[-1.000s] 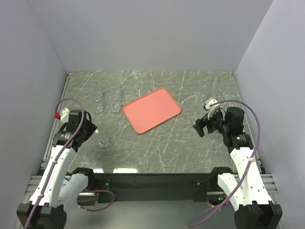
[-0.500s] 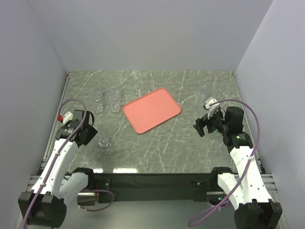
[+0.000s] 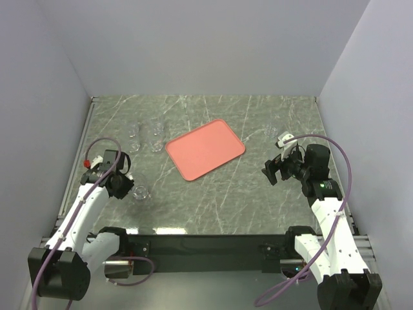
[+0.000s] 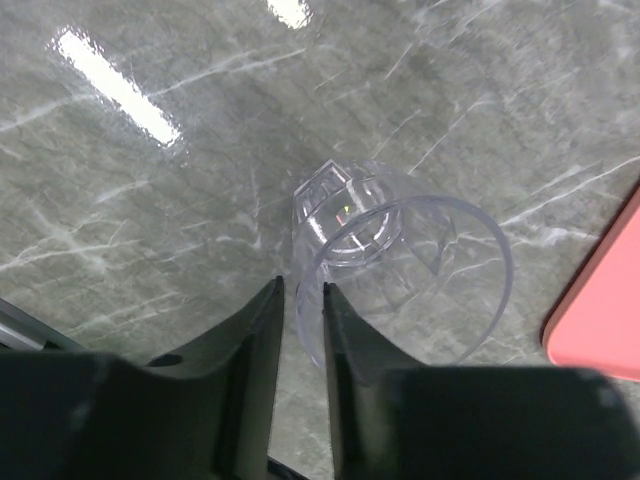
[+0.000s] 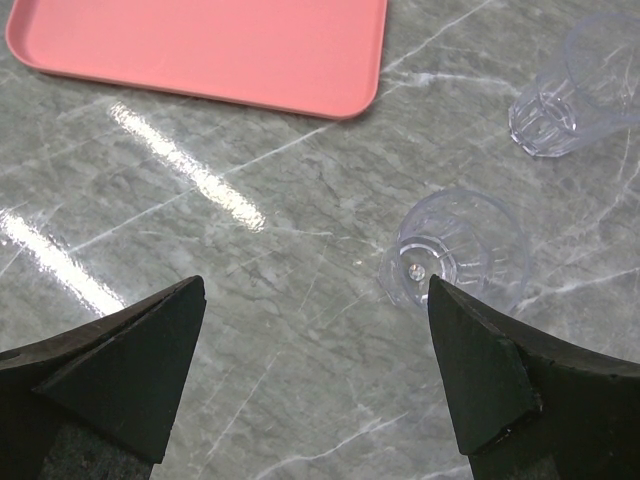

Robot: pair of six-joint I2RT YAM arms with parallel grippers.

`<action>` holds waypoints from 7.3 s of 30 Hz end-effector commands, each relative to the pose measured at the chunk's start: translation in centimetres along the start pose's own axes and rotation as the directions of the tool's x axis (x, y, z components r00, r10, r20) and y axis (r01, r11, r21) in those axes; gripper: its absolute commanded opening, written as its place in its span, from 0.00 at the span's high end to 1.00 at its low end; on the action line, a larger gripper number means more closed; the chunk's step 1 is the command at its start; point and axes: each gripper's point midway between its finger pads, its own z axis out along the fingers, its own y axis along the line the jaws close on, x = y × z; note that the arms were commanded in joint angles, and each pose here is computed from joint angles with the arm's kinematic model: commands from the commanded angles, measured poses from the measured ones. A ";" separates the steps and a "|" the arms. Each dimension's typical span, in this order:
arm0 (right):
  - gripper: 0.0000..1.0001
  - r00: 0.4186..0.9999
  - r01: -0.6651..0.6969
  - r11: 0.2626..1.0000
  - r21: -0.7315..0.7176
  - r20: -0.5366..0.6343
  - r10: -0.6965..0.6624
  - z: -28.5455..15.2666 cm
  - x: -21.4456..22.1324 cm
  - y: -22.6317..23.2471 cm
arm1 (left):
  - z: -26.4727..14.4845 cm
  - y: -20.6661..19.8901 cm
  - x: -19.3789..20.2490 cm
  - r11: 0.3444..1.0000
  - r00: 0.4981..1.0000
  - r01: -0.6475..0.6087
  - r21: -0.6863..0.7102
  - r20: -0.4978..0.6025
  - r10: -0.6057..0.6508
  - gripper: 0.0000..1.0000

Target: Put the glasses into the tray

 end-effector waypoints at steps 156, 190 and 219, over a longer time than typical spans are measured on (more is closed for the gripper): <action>0.71 0.772 -0.436 0.837 0.331 -0.341 0.537 6.0 7.7 -12.7 | -11.5 -11.3 -9.3 0.694 0.647 -0.634 0.341 0.726 0.234 0.02; 0.95 0.944 -0.239 0.941 -0.238 -0.286 0.167 10.7 -6.2 -0.2 | -10.9 -11.2 -9.4 0.706 0.645 -0.632 0.320 0.723 0.249 0.02; 0.94 0.951 -0.181 0.975 -0.130 -0.276 0.140 29.5 -13.6 4.8 | -9.4 -11.4 -9.4 0.719 0.648 -0.633 0.286 0.703 0.291 0.03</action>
